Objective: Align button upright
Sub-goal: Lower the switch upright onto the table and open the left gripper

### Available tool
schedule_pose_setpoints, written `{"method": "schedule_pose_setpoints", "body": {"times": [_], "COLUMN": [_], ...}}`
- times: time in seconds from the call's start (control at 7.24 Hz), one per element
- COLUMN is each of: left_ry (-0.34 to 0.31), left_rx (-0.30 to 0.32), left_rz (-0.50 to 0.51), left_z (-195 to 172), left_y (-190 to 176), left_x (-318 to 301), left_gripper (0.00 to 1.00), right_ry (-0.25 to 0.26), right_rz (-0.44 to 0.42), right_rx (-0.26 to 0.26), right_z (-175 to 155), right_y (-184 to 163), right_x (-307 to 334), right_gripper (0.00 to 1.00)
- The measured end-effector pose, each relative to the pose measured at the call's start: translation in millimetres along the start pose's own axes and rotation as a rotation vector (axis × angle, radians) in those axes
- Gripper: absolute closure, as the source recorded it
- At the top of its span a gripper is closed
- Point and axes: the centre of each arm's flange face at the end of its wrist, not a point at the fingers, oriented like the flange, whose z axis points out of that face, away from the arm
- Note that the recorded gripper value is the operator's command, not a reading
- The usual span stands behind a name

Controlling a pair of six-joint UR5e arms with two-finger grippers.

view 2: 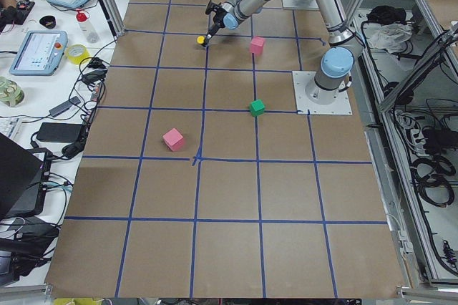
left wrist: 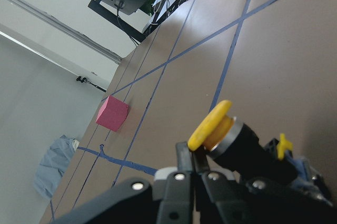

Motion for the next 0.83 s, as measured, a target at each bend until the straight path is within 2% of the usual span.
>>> {"method": "schedule_pose_setpoints", "body": {"times": [0.55, 0.83], "left_ry": [0.002, 0.052], "left_rx": [-0.014, -0.036], "left_rz": [0.036, 0.029], "left_z": [-1, -17], "left_y": [5, 1], "left_x": [1, -7], "left_gripper": [0.0, 0.0], "right_ry": [0.0, 0.0], "right_rz": [0.0, 0.0], "right_rx": [-0.001, -0.001], "right_z": [0, 1], "right_y": [0, 0], "right_x": [0, 0], "right_gripper": [0.0, 0.0]}}
